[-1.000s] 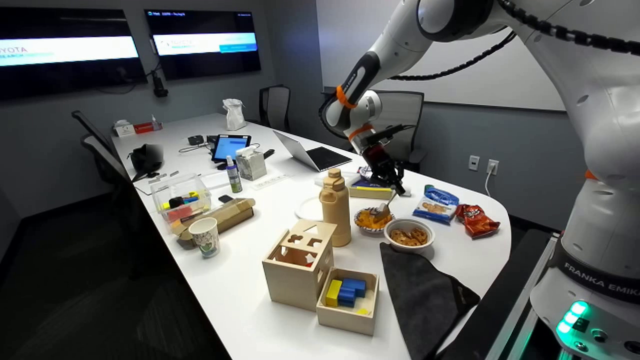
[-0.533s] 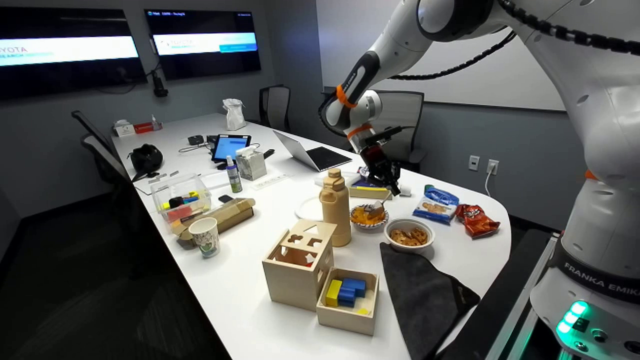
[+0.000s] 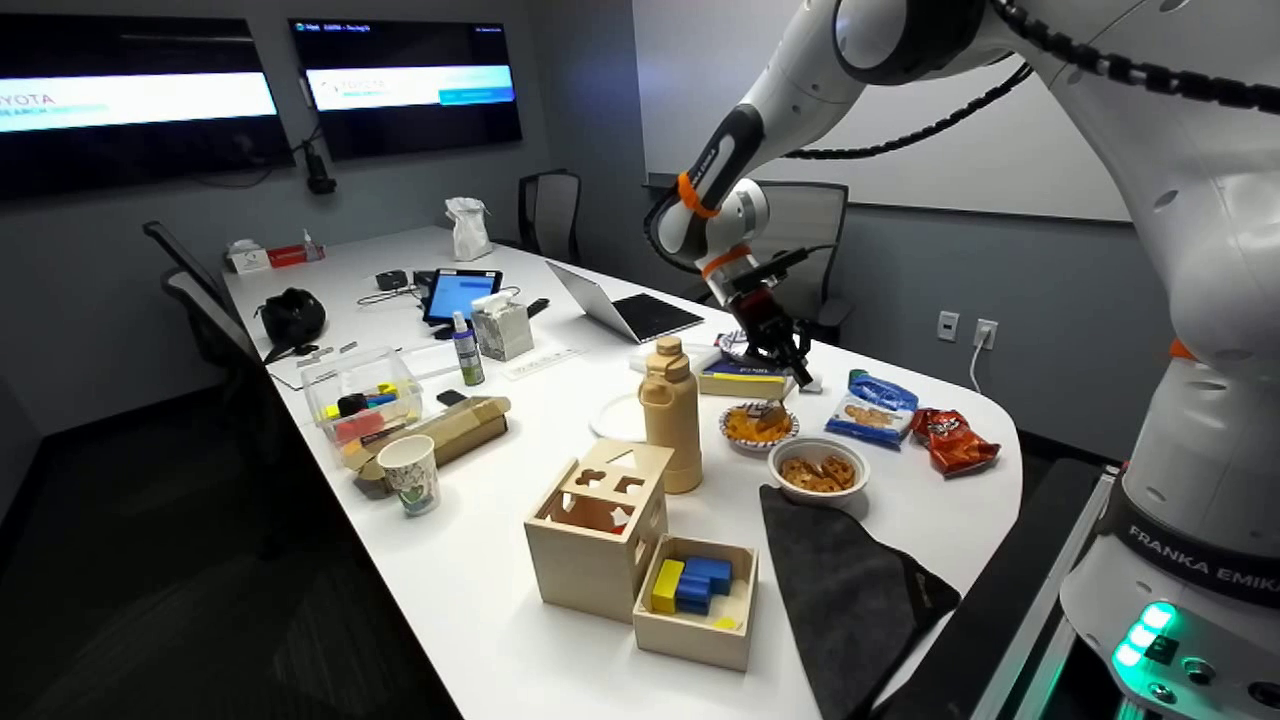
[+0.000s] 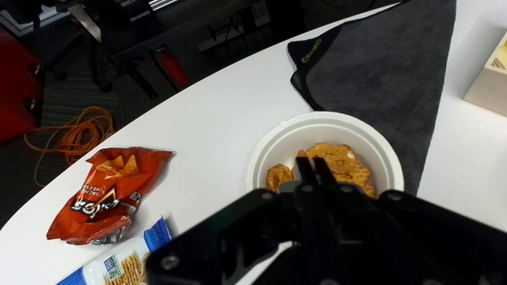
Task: Use the spoon to stir the contents of the small plate
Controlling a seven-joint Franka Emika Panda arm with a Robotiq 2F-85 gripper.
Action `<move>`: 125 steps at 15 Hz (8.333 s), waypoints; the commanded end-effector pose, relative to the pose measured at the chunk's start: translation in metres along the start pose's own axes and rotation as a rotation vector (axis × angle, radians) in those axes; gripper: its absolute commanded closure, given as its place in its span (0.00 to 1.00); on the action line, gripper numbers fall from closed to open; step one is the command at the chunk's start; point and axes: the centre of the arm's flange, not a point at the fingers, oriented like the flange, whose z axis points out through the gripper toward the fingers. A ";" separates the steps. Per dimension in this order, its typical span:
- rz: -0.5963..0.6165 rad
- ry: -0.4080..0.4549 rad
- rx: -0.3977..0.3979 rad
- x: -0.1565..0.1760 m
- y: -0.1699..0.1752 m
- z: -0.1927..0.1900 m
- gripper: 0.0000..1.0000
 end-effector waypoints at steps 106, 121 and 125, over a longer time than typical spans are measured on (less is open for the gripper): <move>-0.312 0.064 0.440 -0.008 0.058 0.080 0.99; -0.196 0.066 0.566 -0.007 0.048 0.108 0.65; -0.175 0.049 0.570 -0.005 0.048 0.113 0.34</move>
